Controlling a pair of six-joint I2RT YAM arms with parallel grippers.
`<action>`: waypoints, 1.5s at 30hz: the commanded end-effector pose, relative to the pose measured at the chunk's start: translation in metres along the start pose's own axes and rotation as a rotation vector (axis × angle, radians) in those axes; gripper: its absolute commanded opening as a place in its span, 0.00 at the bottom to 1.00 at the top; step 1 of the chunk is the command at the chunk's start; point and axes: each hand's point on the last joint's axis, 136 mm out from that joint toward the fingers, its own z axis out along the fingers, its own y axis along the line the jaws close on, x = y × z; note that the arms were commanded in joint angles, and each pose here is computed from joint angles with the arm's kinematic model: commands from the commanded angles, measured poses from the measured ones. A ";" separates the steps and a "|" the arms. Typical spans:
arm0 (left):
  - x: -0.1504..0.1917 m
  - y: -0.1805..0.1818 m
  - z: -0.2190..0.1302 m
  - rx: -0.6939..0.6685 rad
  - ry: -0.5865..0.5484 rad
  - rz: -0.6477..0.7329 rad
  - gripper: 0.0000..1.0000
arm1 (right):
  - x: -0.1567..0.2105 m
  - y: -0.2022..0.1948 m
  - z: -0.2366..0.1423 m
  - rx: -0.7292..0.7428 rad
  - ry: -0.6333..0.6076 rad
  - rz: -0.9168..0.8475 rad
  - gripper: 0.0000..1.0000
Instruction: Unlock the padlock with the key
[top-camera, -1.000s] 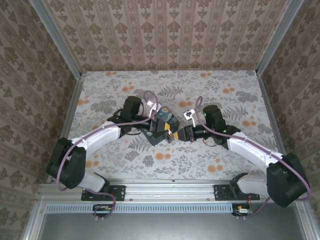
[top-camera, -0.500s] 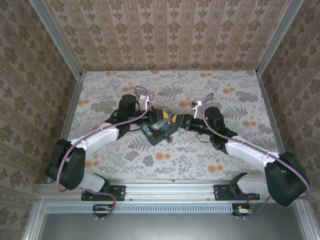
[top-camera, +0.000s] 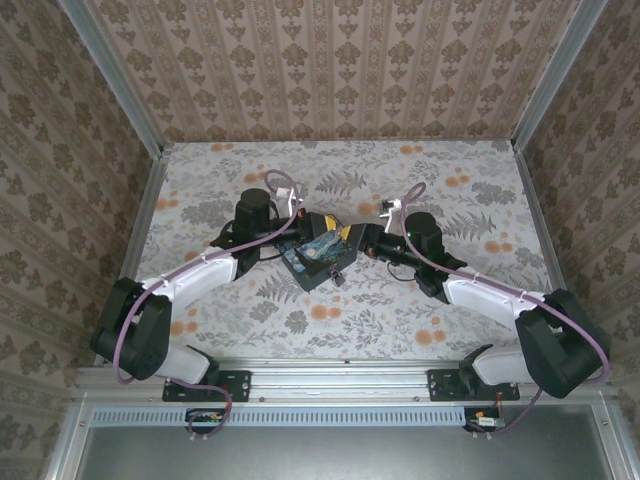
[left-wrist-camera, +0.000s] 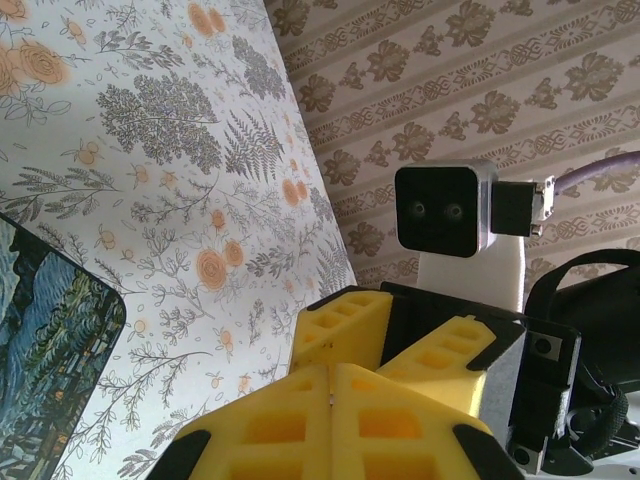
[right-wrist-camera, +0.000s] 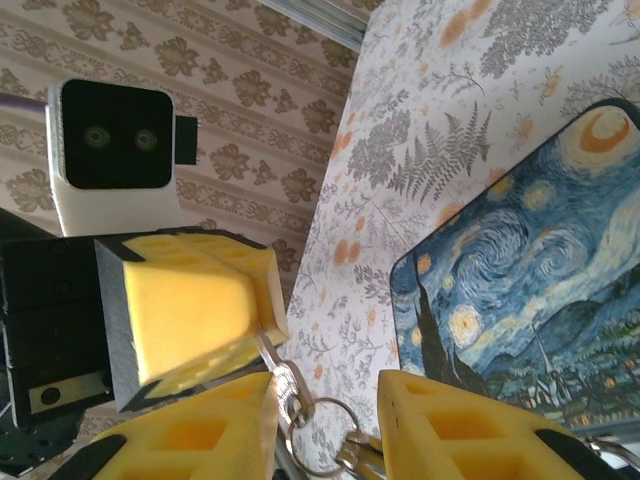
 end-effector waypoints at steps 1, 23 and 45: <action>-0.002 -0.001 0.000 0.006 -0.012 0.001 0.00 | -0.009 0.022 0.004 -0.090 -0.022 -0.001 0.31; -0.011 0.000 -0.003 0.023 -0.051 -0.015 0.00 | -0.002 0.026 0.017 -0.187 0.004 0.086 0.18; -0.006 0.023 -0.008 -0.047 -0.088 -0.048 0.00 | -0.007 0.024 0.005 -0.169 -0.045 0.071 0.00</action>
